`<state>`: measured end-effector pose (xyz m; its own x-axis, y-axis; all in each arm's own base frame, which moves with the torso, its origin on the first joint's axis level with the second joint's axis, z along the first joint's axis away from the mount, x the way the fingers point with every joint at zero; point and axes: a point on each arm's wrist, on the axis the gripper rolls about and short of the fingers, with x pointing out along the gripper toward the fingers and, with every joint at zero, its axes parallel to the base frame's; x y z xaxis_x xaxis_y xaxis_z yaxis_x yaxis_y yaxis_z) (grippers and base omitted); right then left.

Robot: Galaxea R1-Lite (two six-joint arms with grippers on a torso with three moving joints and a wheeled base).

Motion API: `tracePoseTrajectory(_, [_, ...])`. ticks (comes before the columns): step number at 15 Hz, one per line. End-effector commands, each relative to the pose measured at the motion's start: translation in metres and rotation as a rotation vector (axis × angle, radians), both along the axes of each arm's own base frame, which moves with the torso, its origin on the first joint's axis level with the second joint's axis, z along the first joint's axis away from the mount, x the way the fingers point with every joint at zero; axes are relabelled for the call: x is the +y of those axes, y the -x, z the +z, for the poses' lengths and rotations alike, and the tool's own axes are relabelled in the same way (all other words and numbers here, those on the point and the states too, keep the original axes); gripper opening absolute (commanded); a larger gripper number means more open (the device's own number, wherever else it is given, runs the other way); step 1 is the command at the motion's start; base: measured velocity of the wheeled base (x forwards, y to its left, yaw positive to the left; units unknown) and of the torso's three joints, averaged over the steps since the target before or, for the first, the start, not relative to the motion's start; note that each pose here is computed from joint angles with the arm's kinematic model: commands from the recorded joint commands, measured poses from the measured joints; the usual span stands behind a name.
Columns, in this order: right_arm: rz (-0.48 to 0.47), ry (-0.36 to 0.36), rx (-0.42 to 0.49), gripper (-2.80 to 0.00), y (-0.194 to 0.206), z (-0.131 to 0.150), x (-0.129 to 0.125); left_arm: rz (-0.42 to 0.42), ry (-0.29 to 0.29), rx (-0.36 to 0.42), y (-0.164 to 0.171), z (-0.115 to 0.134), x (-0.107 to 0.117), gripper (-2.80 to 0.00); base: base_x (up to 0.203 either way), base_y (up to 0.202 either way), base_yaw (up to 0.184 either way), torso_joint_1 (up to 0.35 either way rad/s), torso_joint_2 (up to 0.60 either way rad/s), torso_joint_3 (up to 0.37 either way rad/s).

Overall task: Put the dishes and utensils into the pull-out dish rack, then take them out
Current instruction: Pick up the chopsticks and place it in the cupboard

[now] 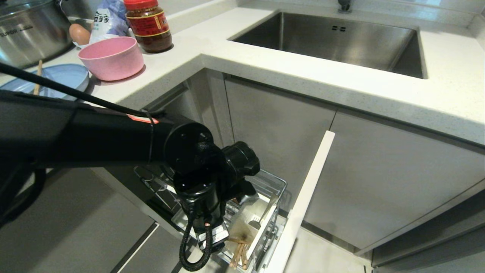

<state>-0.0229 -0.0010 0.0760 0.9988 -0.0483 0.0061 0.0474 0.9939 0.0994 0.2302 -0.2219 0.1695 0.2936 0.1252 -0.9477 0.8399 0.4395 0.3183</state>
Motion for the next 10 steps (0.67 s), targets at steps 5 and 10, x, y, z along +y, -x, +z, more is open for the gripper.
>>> tracePoseTrajectory(5, [-0.001, 0.0, -0.005, -2.8, 0.0, 0.0, 0.0, 0.077, 0.246, -0.245, 0.054, 0.094, 0.055, -2.8, 0.0, 0.0, 0.0, 0.0, 0.0, 0.0])
tracePoseTrajectory(10, [-0.001, 0.0, -0.005, -2.8, 0.0, 0.0, 0.0, 0.21, 0.555, -0.52, 0.09, 0.154, 0.093, -2.8, 0.0, 0.0, 0.0, 0.0, 0.0, 0.0])
